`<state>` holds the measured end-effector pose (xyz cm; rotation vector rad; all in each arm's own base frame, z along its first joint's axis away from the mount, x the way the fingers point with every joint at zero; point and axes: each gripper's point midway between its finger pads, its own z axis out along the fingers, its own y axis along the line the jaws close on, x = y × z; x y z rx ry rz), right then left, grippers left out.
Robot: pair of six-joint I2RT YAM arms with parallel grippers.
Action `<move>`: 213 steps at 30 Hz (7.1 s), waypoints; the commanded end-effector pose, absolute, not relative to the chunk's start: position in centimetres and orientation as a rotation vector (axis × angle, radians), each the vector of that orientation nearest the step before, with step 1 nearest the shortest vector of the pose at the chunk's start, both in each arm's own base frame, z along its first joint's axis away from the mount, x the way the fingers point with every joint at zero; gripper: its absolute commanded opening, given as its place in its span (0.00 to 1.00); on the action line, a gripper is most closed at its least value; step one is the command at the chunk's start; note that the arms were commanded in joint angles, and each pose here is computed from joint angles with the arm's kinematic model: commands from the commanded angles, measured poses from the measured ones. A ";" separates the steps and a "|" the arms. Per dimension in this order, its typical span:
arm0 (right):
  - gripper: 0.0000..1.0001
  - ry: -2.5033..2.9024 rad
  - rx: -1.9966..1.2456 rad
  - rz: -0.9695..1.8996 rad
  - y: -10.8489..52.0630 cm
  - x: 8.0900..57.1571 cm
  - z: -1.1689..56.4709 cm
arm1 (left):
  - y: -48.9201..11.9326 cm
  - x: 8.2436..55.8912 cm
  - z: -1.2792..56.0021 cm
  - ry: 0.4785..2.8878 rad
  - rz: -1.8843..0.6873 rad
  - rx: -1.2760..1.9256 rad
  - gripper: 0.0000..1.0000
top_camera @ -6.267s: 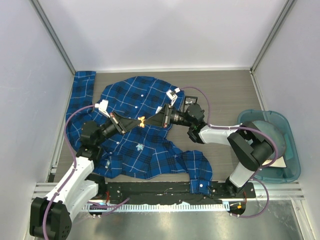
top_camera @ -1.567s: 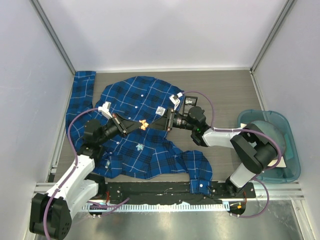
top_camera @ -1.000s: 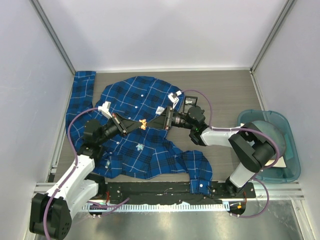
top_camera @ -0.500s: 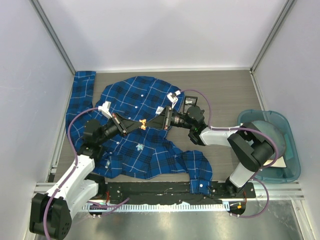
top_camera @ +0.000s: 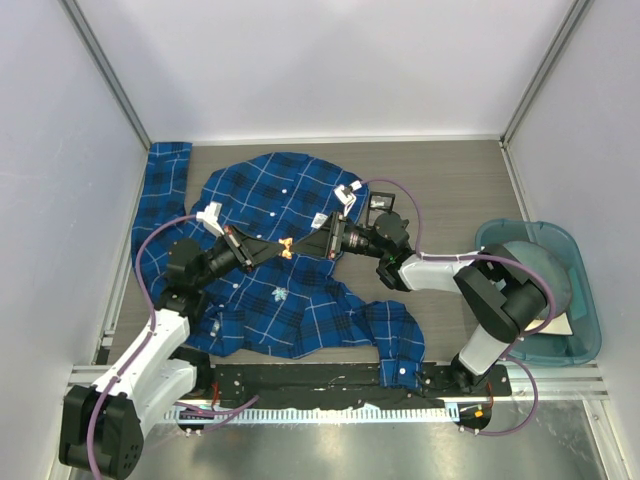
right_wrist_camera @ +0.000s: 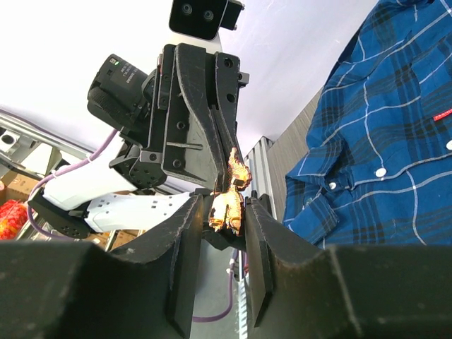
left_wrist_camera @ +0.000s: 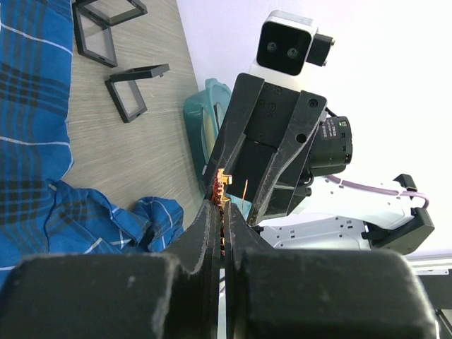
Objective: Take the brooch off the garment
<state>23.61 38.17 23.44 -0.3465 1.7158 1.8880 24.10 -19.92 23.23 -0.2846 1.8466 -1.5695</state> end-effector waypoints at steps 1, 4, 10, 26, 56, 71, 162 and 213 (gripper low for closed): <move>0.36 1.635 -0.389 1.908 38.3 23.2 24.7 | -20.2 24.0 25.1 1.785 -1.594 -0.217 0.00; 0.36 1.636 -0.399 1.903 38.2 23.0 24.5 | -20.2 24.0 25.2 1.783 -1.596 -0.210 0.00; 0.35 1.635 -0.417 1.900 38.0 22.7 24.2 | -20.3 24.0 24.8 1.792 -1.598 -0.202 0.00; 0.32 1.631 -0.421 1.888 37.7 23.0 24.4 | -20.6 24.0 24.5 1.809 -1.611 -0.183 0.00; 0.24 1.726 -0.346 1.787 38.1 24.2 22.7 | -20.2 23.5 25.8 1.794 -1.544 -0.120 0.00; 0.32 1.740 -0.298 1.658 37.7 24.3 22.4 | -19.9 23.7 26.0 1.798 -1.507 -0.137 0.00; 0.36 1.691 -0.361 1.726 37.6 23.4 25.8 | -20.1 23.2 26.2 1.810 -1.522 -0.099 0.00; 0.01 2.260 -0.446 -0.507 18.8 40.1 16.3 | -16.8 24.7 22.4 2.138 -1.085 -0.259 0.86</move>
